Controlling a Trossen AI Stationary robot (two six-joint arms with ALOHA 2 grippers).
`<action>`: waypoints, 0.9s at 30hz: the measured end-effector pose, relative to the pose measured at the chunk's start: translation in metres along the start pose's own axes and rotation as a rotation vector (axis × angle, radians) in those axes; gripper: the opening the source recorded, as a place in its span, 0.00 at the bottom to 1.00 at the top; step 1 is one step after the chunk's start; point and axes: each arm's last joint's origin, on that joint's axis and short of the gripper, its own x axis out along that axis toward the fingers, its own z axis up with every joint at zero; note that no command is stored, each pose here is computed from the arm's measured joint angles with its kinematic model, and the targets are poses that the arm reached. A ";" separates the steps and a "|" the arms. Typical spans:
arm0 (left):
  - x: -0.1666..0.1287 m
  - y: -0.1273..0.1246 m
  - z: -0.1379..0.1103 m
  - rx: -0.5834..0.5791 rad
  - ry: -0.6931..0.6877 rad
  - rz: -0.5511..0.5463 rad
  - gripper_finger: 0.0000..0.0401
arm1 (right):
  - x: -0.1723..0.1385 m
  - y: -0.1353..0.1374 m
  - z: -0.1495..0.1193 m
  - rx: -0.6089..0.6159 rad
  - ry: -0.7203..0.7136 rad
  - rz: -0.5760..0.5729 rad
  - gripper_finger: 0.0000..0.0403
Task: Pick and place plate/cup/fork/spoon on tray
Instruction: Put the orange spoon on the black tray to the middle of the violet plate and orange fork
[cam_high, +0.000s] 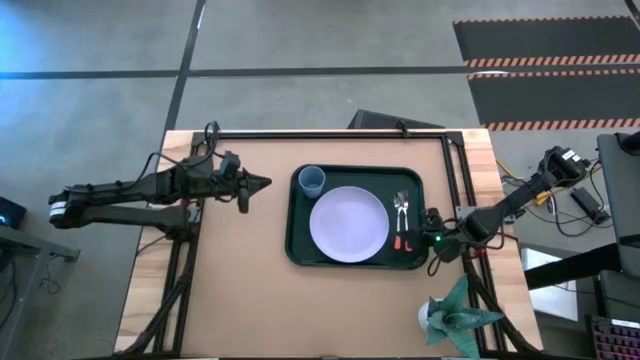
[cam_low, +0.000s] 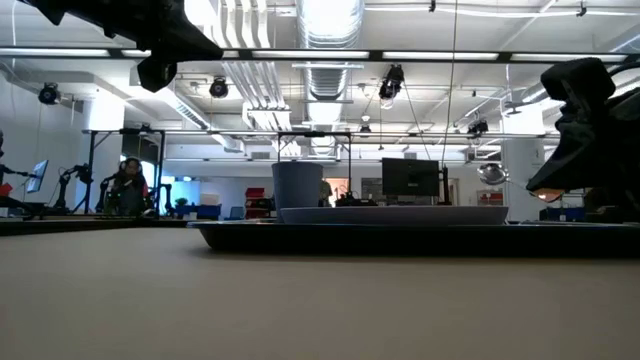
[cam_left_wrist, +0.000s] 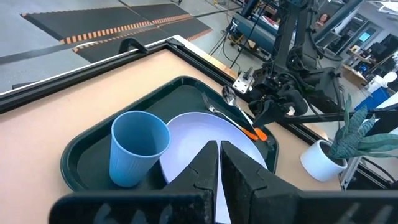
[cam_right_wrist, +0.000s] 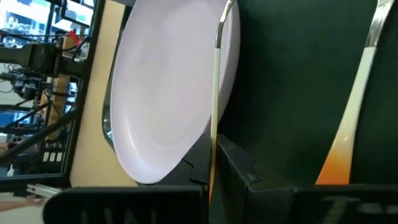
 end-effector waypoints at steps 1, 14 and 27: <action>0.000 0.000 0.000 0.000 -0.003 0.006 0.00 | 0.000 -0.001 0.000 -0.001 0.004 -0.002 0.02; 0.001 0.000 0.000 0.001 -0.004 0.013 0.00 | 0.006 -0.025 -0.001 0.094 0.042 0.091 0.02; 0.001 0.001 0.000 0.001 -0.004 0.014 0.00 | -0.001 -0.010 -0.001 0.019 0.102 -0.124 0.02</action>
